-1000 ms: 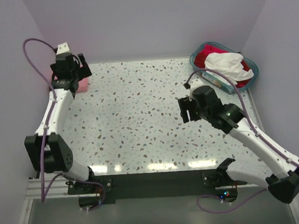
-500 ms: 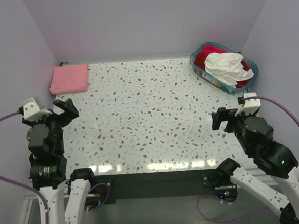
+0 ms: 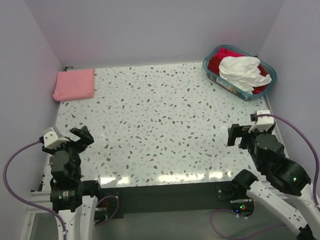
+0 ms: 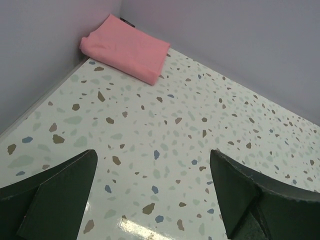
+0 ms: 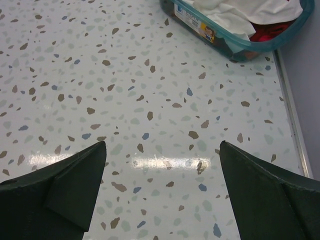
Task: Fold and stack the t-shirts
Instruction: Reset both grippers
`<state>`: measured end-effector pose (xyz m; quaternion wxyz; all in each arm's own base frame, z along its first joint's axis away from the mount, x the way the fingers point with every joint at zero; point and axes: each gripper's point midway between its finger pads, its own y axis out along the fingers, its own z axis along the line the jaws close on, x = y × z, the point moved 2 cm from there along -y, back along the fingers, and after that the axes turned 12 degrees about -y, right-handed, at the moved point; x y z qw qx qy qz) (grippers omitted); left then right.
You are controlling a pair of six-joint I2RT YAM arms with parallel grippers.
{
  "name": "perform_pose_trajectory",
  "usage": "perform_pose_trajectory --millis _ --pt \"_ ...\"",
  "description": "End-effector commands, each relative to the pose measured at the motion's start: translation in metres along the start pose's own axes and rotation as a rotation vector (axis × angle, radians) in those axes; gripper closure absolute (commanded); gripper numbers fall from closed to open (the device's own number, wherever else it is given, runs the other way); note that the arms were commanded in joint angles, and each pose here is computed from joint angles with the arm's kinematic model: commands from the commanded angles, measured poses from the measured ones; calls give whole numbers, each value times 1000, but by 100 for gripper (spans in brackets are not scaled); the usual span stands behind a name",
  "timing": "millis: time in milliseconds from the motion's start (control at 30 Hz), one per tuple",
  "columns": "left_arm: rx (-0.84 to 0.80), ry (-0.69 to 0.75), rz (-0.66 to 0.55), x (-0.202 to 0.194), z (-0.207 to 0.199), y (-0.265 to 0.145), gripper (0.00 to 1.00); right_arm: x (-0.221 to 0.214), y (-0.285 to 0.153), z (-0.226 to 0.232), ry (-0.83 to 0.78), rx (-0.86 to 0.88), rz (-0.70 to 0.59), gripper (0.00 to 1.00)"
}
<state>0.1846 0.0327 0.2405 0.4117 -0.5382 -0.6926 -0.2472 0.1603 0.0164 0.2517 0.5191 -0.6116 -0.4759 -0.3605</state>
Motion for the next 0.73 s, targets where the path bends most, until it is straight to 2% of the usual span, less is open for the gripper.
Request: perform_pose_trajectory --millis 0,267,433,700 --pt "-62 5 -41 -2 -5 7 0 8 3 2 37 -5 -42 1" --pt "-194 77 -18 -11 -22 12 0 10 -1 0 47 7 -84 1" --pt "-228 90 10 -16 -28 14 0 10 -2 0 45 17 -91 1" --pt "-232 63 -18 -12 -29 14 0 12 -4 1 48 31 -103 1"
